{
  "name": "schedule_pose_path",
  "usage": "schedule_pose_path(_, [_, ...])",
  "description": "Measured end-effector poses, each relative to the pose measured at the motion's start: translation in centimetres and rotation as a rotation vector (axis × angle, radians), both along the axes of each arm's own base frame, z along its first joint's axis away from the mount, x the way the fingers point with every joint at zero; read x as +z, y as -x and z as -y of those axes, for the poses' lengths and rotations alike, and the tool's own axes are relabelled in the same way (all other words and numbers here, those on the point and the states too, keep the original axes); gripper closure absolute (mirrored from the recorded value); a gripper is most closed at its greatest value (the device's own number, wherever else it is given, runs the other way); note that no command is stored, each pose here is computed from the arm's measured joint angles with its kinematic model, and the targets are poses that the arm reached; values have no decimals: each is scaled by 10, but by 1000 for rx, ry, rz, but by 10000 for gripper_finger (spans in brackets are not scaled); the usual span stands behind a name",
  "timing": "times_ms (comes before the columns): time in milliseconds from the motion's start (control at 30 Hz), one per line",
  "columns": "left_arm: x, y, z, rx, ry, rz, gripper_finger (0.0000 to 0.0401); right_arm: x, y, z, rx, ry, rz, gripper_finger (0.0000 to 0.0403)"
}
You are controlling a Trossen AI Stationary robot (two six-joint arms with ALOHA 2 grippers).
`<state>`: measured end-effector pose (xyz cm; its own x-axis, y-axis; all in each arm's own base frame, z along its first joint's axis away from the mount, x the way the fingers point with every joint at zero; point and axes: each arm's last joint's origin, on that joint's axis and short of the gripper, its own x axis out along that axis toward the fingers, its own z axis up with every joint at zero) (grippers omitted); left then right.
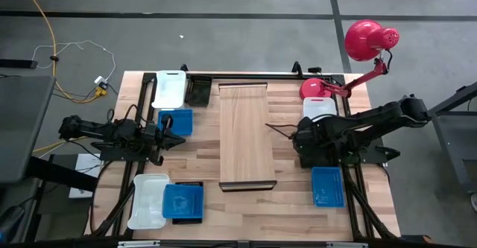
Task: Stack baskets on shelf by color
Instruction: Put the right white bin on the shelf
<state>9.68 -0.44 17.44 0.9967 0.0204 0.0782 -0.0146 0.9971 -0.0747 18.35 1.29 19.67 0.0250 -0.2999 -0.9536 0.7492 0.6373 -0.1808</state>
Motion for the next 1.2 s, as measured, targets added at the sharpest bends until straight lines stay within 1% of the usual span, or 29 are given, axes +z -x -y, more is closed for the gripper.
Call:
schedule_pose_path(67, [0,0,0,0,0,0,400,2,0,0,1,-13,-6,388])
schedule_pose_path(133, [0,0,0,0,0,0,400,9,-2,-1,21,-23,-14,391])
schedule_pose_path(200, [0,0,0,0,0,0,400,21,-5,-2,51,-31,-8,398])
schedule_pose_path(333, [0,0,0,0,0,0,400,52,-14,-6,110,-32,36,400])
schedule_pose_path(500, [0,0,0,0,0,0,400,97,-24,-13,186,-34,158,402])
schedule_pose_path(600, [0,0,0,0,0,0,400,124,-28,-19,243,-11,246,402])
schedule_pose_path(700, [0,0,0,0,0,0,400,146,-31,-25,325,29,335,402])
schedule_pose_path(800, [0,0,0,0,0,0,400,166,-34,-33,411,42,434,402])
schedule_pose_path(900, [0,0,0,0,0,0,400,185,-39,-43,534,79,509,402])
schedule_pose_path(1000, [0,0,0,0,0,0,400,197,-49,-58,687,118,515,403])
schedule_pose_path(1100, [0,0,0,0,0,0,400,199,-71,-77,861,111,476,403])
schedule_pose_path(1200, [0,0,0,0,0,0,400,193,-100,-102,1100,75,386,403])
